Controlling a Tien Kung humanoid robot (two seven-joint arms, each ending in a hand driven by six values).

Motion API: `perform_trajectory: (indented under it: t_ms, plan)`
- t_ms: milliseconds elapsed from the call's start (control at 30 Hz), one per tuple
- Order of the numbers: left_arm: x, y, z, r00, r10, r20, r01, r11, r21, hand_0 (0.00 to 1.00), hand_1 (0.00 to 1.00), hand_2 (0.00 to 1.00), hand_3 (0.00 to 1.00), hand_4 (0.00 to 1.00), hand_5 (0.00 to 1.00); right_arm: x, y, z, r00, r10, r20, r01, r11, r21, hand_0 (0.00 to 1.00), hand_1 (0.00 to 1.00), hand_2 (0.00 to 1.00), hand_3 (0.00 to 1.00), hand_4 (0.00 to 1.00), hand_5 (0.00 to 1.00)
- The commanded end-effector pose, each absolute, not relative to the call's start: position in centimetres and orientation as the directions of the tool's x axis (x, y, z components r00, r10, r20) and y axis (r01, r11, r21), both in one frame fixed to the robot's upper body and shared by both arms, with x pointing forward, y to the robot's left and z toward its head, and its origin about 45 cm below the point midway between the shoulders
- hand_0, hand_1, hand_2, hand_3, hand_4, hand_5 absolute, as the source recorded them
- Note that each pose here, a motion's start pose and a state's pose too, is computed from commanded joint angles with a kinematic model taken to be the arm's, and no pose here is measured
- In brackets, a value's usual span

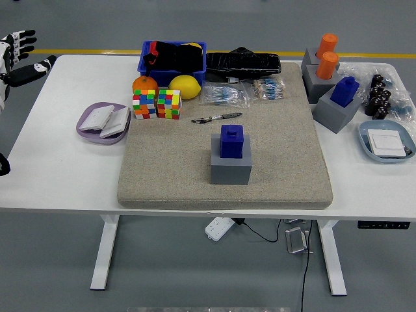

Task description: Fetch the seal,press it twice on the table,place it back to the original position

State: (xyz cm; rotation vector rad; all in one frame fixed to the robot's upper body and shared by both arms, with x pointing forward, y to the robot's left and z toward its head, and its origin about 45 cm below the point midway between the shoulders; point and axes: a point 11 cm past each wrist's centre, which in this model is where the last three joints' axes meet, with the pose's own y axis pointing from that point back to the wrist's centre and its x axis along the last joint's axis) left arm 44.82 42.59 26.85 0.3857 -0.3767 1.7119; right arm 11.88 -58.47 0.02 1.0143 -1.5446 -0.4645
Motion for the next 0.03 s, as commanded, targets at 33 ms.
perform_trajectory:
  t_ms: [33]
  plan:
    - [44.83, 42.57, 26.88, -0.165, 0.875, 0.456, -0.985, -0.168, -0.036, 0.862, 0.852, 0.86, 0.847, 0.797, 0.17, 11.9, -58.46, 0.02, 0.049, -0.804, 0.593, -0.343, 0.544, 0.766, 0.002, 0.002, 0.002, 0.002, 0.586, 0.002]
